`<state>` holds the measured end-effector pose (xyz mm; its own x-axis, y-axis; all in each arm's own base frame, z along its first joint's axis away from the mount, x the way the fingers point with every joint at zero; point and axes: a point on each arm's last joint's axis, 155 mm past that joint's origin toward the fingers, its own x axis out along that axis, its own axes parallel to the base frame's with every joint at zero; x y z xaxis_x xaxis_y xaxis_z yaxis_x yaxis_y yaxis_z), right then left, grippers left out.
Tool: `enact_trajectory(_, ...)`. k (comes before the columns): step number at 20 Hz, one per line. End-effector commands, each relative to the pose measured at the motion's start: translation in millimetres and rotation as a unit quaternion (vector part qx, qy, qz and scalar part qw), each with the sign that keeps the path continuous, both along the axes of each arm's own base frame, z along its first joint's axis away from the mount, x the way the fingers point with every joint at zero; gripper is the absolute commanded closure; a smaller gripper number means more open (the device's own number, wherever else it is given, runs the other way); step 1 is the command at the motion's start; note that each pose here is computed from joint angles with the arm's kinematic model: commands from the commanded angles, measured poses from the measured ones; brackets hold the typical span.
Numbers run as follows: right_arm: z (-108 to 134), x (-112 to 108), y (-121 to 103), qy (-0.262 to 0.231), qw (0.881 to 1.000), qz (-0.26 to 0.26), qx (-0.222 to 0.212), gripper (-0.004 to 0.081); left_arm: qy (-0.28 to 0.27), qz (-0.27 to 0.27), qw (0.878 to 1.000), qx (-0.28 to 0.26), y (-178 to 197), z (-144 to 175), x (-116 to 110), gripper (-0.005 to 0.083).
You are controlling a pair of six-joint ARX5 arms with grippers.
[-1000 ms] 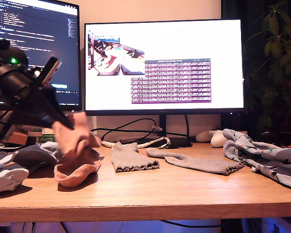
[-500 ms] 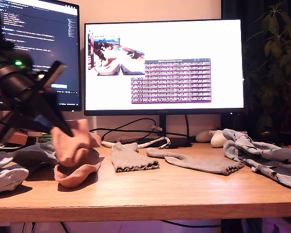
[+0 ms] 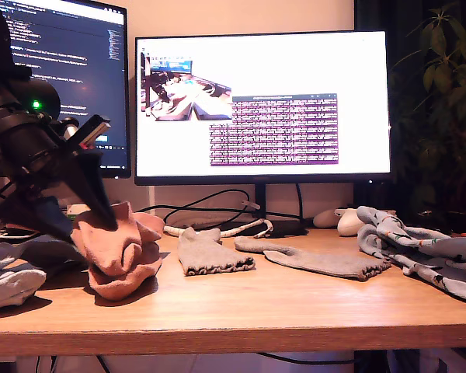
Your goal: Pair up the socks based on colour and pattern, by placing them on top of one another
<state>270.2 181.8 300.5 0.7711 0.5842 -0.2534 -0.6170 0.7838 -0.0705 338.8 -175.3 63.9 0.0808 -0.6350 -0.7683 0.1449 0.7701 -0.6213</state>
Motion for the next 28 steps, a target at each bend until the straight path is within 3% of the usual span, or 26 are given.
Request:
enact_trajectory(1, -7, -2, 2, 0.004, 1.000, 0.006, 0.001, 0.0781, -0.003, -0.006, 1.000, 0.000, 0, -7, 3, 0.0356)
enact_trajectory(3, -6, -2, 3, 0.001, 1.000, 0.008, 0.003, 0.0781, -0.005, -0.011, 1.000, -0.008, -3, -1, 5, 0.0303)
enact_trajectory(9, -6, -5, 6, 0.003, 1.000, 0.019, 0.005, 0.0781, -0.022, -0.030, 0.999, -0.003, -4, 30, 14, 0.0303)
enact_trajectory(13, -6, -5, 7, 0.003, 1.000, 0.021, 0.005, 0.0781, -0.034, -0.040, 0.998, 0.035, 7, 34, 18, 0.0319)
enact_trajectory(16, -6, -6, 7, 0.002, 1.000, 0.022, 0.004, 0.0781, -0.040, -0.056, 0.995, 0.075, 17, 26, 15, 0.0448)
enact_trajectory(20, -6, -6, 7, 0.002, 1.000, 0.022, 0.004, 0.0781, -0.046, -0.087, 0.990, 0.100, 21, 21, 8, 0.0735)
enact_trajectory(23, -6, -6, 7, 0.002, 1.000, 0.022, 0.004, 0.0781, -0.065, -0.113, 0.983, 0.128, 23, 16, 8, 0.0797)
enact_trajectory(28, -6, -5, 7, 0.002, 1.000, 0.022, 0.004, 0.0781, -0.072, -0.114, 0.978, 0.159, 27, 5, 14, 0.0798)
